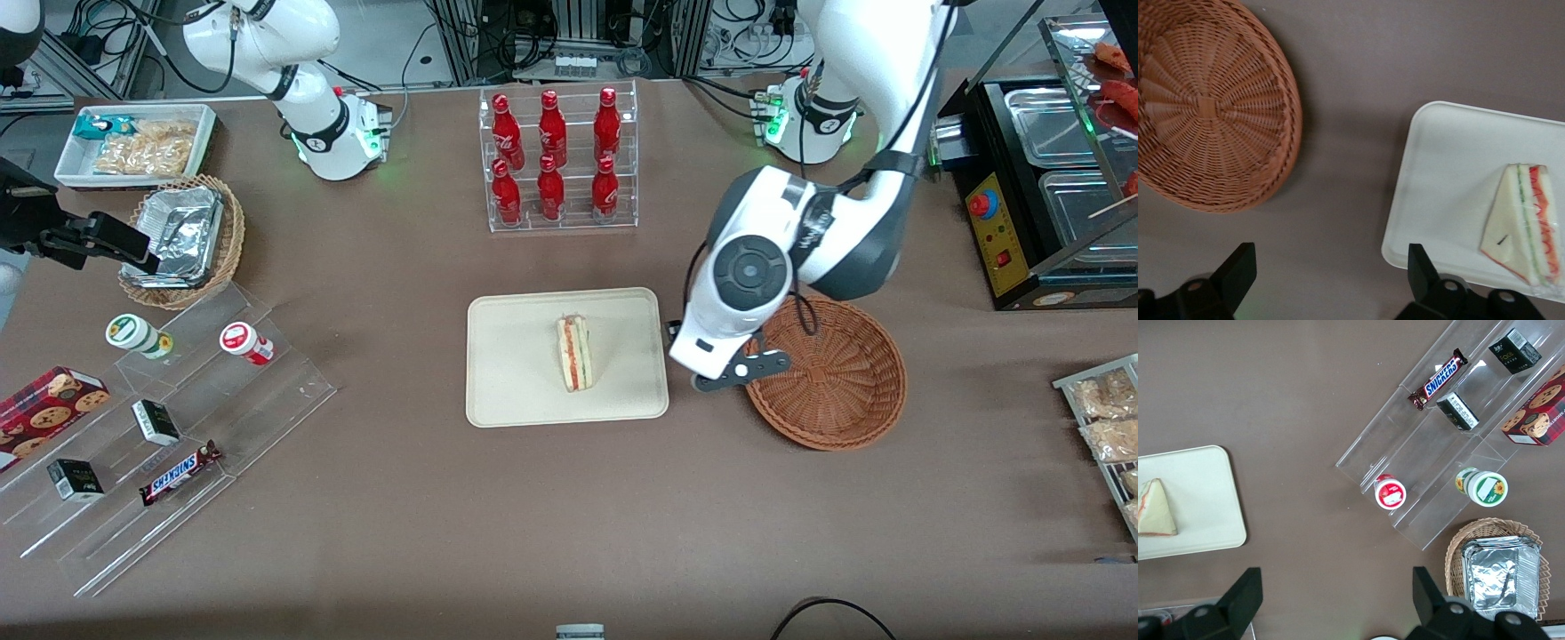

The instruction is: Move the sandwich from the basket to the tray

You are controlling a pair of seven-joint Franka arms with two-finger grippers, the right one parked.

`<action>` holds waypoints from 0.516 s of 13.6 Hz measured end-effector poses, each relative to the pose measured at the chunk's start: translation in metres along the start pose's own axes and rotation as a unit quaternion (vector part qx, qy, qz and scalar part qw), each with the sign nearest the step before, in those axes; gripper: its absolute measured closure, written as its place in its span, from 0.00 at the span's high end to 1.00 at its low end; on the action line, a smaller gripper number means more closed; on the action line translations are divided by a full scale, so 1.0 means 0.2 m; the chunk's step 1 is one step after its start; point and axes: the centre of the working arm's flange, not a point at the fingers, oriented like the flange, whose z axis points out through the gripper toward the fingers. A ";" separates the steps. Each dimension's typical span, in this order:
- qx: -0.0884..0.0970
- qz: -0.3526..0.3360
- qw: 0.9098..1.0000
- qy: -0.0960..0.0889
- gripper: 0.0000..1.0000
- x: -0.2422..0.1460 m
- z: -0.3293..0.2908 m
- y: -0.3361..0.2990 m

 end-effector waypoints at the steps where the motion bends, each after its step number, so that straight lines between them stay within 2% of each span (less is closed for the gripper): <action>1: -0.001 0.012 1.000 -0.002 1.00 0.02 -0.03 -0.10; 7: -0.016 0.052 0.998 -0.020 1.00 0.04 -0.35 -0.75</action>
